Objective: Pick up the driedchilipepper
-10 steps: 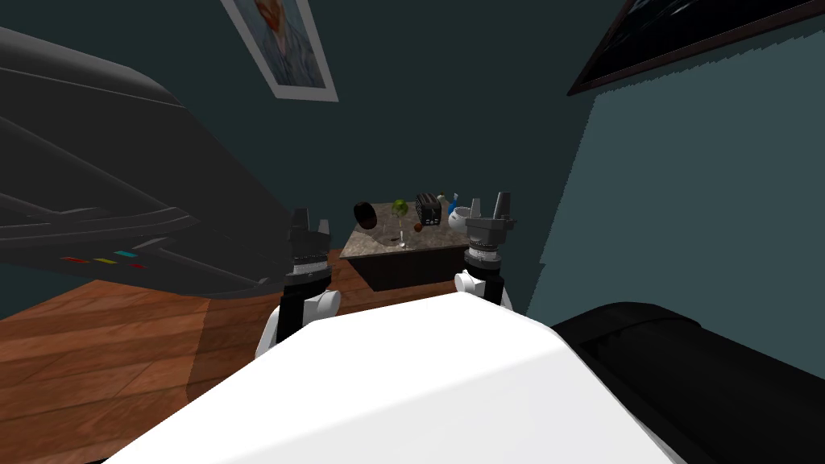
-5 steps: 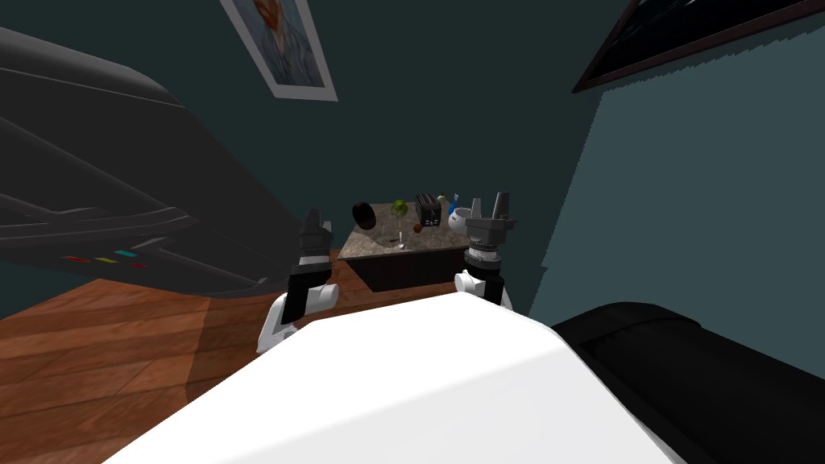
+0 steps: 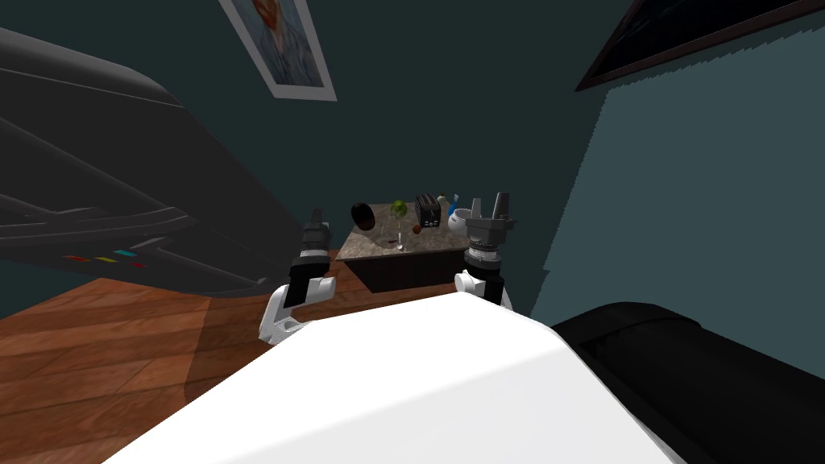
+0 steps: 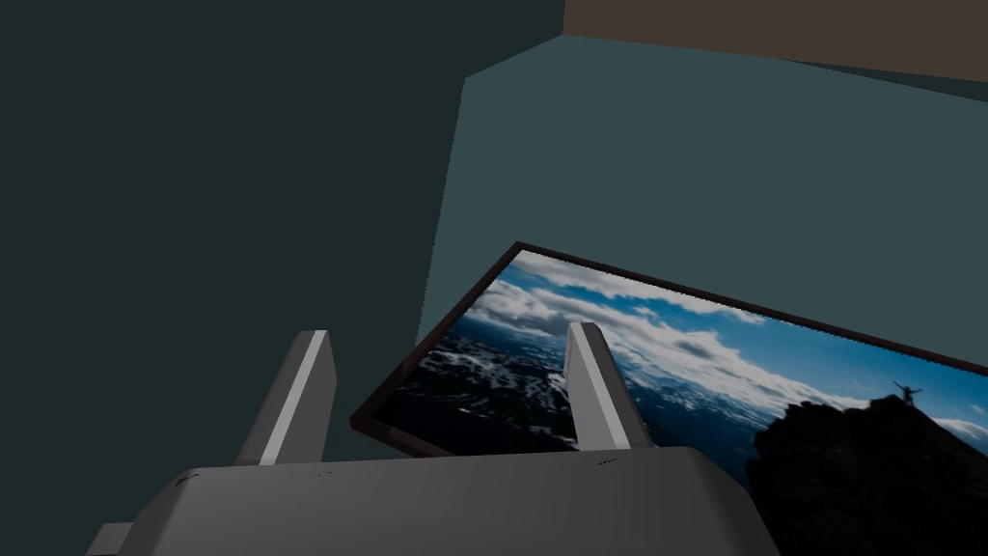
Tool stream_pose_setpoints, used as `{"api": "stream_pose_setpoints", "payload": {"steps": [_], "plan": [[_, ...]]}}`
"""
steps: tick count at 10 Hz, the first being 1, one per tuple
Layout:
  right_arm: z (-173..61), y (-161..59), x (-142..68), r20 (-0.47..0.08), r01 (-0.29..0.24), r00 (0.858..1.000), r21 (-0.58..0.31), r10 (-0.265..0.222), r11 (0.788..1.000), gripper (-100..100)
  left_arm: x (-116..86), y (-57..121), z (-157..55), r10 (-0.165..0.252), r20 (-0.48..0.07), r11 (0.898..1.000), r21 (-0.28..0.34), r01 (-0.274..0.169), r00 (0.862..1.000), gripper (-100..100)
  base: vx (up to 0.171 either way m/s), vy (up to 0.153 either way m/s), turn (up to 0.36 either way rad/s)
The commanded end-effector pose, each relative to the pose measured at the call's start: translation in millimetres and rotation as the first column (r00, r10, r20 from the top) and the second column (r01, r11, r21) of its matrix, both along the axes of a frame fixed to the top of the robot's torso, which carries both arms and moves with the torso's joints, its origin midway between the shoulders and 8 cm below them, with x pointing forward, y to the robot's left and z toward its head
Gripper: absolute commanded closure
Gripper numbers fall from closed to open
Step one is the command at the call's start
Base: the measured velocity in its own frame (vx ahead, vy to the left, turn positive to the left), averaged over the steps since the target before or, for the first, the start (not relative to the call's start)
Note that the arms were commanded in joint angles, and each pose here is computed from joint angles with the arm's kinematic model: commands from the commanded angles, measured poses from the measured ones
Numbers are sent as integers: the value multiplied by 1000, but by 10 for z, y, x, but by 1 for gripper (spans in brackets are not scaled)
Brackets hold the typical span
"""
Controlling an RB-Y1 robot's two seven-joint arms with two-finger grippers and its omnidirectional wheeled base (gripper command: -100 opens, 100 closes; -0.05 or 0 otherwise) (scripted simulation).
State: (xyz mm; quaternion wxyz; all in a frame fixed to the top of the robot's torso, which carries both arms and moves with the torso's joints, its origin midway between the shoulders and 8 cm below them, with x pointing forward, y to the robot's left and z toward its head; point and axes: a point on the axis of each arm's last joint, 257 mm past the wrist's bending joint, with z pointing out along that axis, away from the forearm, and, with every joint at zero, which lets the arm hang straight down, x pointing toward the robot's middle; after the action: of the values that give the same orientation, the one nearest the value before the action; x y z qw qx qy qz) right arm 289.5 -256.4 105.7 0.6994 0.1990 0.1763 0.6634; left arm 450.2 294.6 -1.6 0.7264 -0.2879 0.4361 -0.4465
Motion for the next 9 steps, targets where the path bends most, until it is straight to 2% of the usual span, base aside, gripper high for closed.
{"api": "stream_pose_setpoints", "payload": {"steps": [1, 2, 3, 4, 5, 6, 7, 8, 9], "plan": [[0, 0, 0, 0, 0, 1000, 0, 0, 1000, 0, 66, 62, -103, 27, -39, 1000, 5, -26, 999, -100, 18, -32, 12], [0, 0, 0, 0, 0, 1000, 0, 0, 1000, 0, 182, 187, -158, 66, -69, 998, 25, -65, 995, -100, 23, -41, 21], [0, 0, 0, 0, 0, 1000, 0, 0, 1000, 0, 198, 207, -201, 73, -87, 997, 22, -71, 994, -100, 18, -36, 8], [0, 0, 0, 0, 0, 1000, 0, 0, 1000, 0, 305, 334, -239, 112, -109, 993, 42, -108, 988, -100, 19, -34, 13], [0, 0, 0, 0, 0, 1000, 0, 0, 1000, 0, 325, 366, -304, 121, -135, 992, 38, -117, 983, -100, 19, -30, 9], [0, 0, 0, 0, 0, 1000, 0, 0, 1000, 0, 426, 496, -334, 160, -155, 987, 57, -153, 975, -100, 30, -35, 15], [0, 0, 0, 0, 0, 1000, 0, 0, 1000, 0, 442, 532, -405, 171, -183, 985, 53, -163, 968, -100, 28, -41, 6], [0, 0, 0, 0, 0, 1000, 0, 0, 1000, 0, 540, 674, -448, 211, -207, 977, 71, -201, 955, -100, 31, -56, 16], [0, 0, 0, 0, 0, 1000, 0, 0, 1000, 0, 549, 701, -504, 219, -229, 976, 68, -209, 948, -100, 19, -43, 9]]}}
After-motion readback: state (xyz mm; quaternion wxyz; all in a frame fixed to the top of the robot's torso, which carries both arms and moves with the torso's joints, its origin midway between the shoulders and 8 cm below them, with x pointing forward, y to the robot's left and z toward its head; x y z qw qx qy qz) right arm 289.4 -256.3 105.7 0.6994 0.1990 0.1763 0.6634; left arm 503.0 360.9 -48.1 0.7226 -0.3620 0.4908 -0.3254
